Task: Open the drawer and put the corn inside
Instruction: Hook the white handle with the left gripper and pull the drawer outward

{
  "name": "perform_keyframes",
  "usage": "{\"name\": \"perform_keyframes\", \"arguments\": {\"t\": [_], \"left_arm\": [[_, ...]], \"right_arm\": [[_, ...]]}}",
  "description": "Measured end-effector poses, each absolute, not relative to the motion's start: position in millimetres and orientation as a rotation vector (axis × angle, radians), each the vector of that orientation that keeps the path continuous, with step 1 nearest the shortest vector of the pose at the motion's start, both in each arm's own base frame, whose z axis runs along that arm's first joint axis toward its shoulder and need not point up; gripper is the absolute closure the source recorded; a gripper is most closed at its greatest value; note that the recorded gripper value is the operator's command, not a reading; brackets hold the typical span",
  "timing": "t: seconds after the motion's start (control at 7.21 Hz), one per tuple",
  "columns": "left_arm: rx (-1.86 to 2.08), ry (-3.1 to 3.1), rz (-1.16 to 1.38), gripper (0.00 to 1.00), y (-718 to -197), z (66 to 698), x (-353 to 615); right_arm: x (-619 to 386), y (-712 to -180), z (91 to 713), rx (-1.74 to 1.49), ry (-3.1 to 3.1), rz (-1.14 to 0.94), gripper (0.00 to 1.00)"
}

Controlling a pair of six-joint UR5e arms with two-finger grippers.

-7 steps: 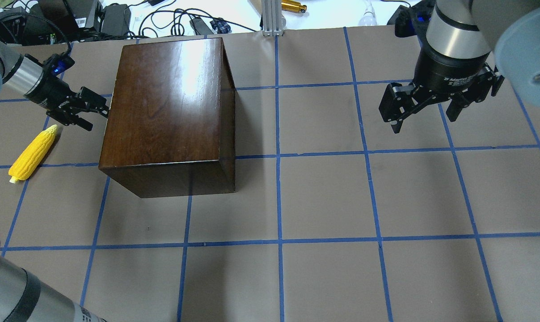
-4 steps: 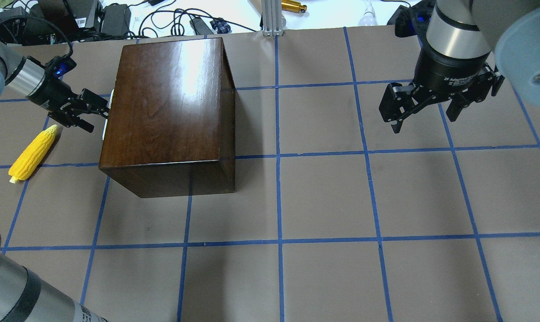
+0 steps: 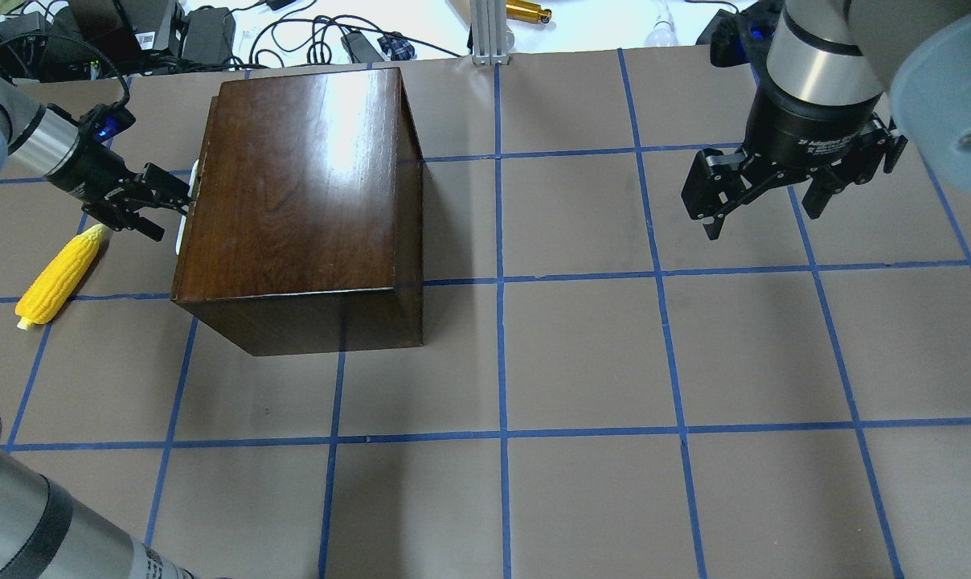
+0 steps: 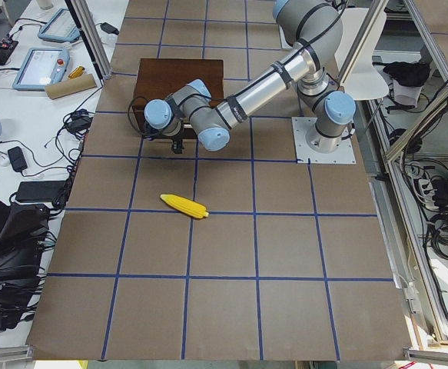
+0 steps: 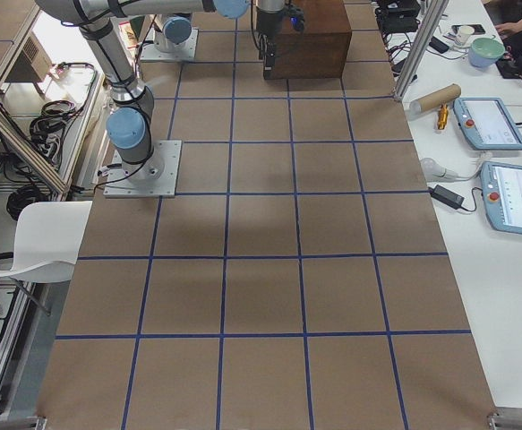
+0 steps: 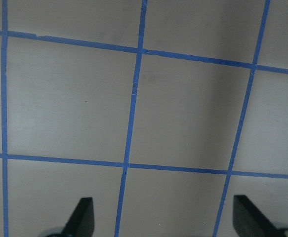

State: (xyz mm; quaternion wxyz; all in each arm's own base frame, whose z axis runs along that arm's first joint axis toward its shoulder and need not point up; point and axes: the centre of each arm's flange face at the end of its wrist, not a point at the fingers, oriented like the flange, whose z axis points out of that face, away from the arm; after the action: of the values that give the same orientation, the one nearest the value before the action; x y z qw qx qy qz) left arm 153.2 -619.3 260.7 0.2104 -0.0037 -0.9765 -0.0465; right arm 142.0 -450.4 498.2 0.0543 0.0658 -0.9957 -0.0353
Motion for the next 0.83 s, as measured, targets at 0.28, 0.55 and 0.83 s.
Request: {"name": "perform_keyframes", "arguments": {"t": [0.28, 0.55, 0.83], "left_arm": [[-0.006, -2.732, -0.139, 0.00, -618, 260, 161], [0.024, -2.736, -0.134, 0.00, -614, 259, 177], [0.040, -2.754, -0.128, 0.00, -611, 260, 192]], "right_arm": [[142, -450, 498, 0.200, -3.024, -0.107, 0.00], [142, -450, 498, 0.200, -3.024, -0.108, 0.00], [142, -450, 498, 0.200, -3.025, -0.107, 0.00]]}}
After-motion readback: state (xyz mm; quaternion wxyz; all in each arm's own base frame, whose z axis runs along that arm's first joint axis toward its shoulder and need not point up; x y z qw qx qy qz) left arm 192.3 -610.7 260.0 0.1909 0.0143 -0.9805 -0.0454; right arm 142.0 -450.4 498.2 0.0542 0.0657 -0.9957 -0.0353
